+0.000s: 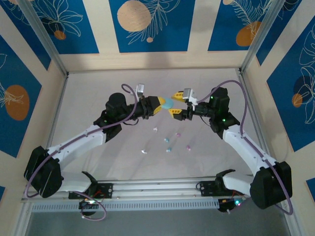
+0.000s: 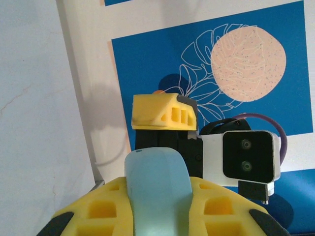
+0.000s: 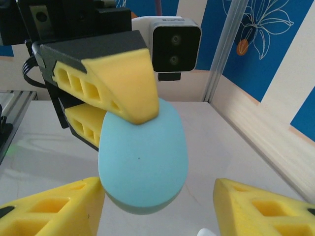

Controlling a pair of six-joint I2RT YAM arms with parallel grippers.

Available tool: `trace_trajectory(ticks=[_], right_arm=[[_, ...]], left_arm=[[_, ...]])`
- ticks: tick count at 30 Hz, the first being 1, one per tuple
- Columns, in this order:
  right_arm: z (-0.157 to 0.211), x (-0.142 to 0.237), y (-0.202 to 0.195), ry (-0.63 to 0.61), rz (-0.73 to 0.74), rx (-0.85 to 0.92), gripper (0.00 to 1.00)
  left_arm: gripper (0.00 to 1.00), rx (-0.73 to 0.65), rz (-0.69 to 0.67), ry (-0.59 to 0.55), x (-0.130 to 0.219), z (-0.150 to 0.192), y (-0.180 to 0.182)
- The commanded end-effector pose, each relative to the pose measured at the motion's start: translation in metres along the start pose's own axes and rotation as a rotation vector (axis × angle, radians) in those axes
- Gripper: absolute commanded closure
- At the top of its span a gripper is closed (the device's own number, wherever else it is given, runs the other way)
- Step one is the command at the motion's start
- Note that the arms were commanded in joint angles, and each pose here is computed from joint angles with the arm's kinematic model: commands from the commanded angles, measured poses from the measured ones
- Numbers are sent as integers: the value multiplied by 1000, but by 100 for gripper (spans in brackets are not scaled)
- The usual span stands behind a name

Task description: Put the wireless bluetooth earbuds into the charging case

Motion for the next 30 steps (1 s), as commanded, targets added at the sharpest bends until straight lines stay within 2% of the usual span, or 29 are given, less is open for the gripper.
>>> trace_trajectory(ticks=[1, 7, 13, 30], right_arm=[[-13, -3, -6, -28, 1, 25, 41], [-15, -6, -6, -47, -15, 24, 47], [-17, -6, -8, -53, 18, 33, 42], [-17, -8, -9, -59, 21, 27, 41]], left_arm=[[94, -31, 89, 28, 3, 4, -19], [94, -37, 72, 22, 4, 4, -18], [94, -37, 65, 16, 4, 3, -16], [94, -34, 68, 16, 3, 3, -17]])
Point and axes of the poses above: each hand's point on the last joint's axis, 136 mm out from that joint toward the fingers, its own x axis back along the fingers, its own y axis along the line the jaws close on, z = x × y, the point moved 9 cm from there along x, back along the fingers, and after that the axes turned 8 degrees about x, right-handed, at the moved point
